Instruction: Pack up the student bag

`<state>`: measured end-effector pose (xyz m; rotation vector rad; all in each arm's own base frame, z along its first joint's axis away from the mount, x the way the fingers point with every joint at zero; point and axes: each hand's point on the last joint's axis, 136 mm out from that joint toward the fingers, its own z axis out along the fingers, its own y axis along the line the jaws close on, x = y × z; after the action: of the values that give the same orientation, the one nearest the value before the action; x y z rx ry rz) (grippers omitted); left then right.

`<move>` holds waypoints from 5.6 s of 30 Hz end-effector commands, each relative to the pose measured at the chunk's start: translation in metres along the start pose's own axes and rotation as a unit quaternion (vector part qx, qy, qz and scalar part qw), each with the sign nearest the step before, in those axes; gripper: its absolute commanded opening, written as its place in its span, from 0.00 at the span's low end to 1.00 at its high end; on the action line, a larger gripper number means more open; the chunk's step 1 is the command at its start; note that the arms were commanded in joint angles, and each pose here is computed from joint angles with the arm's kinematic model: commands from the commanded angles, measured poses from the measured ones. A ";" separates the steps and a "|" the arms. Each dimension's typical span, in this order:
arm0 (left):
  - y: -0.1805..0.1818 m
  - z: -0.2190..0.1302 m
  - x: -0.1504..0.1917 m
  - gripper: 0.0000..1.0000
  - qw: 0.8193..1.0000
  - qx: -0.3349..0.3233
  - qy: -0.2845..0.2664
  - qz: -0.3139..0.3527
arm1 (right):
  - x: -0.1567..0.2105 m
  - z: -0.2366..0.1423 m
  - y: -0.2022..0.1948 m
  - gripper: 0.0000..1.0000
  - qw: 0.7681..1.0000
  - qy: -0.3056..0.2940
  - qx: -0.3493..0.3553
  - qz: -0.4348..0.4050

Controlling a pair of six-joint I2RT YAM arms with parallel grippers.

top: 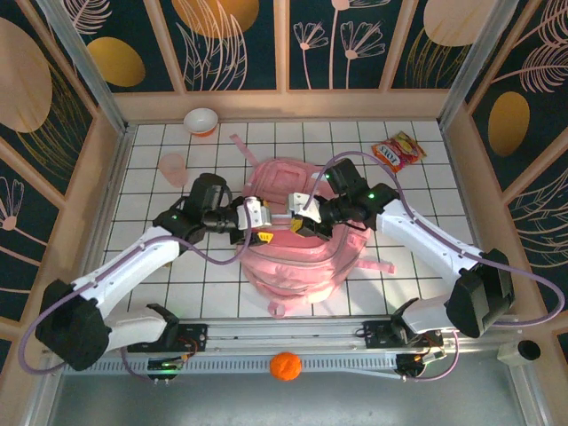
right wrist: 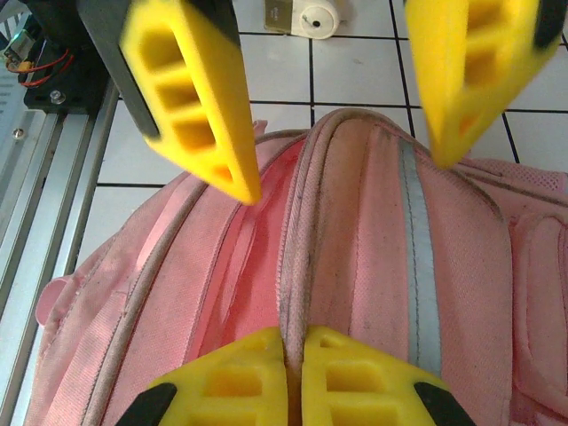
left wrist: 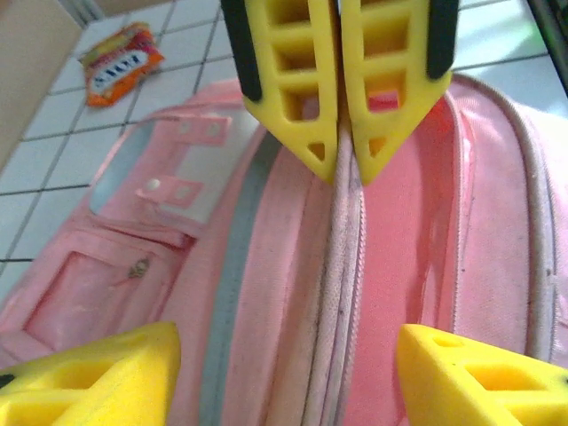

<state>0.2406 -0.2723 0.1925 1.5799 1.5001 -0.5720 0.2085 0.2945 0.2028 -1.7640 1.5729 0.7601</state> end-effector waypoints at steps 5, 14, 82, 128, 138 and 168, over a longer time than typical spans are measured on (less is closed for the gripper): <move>0.031 0.013 -0.019 0.35 0.999 -0.041 -0.008 0.016 | -0.039 -0.017 -0.009 0.00 0.998 -0.062 0.022 -0.012; 0.089 -0.012 0.012 0.00 0.958 -0.221 0.023 -0.179 | -0.008 -0.068 -0.053 0.52 0.934 -0.114 0.207 0.267; 0.054 -0.213 0.234 0.99 0.695 -0.358 0.467 -0.413 | 0.006 -0.020 -0.105 0.00 0.921 -0.115 0.229 0.292; -0.003 -0.170 0.314 0.70 0.673 -0.219 0.509 -0.489 | -0.022 -0.024 -0.091 0.00 0.933 -0.166 0.159 0.277; 0.044 -0.173 0.241 0.57 0.713 -0.264 0.372 -0.532 | -0.029 -0.035 -0.105 0.00 0.899 -0.189 0.211 0.333; 0.067 -0.047 0.046 0.42 0.593 -0.199 -0.038 -0.779 | -0.083 0.003 -0.124 0.00 0.821 -0.247 0.256 0.446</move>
<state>0.2918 -0.1964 0.2012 -0.3856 2.4603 -0.9941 0.3123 0.3423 0.2077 -0.3509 2.1469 0.8706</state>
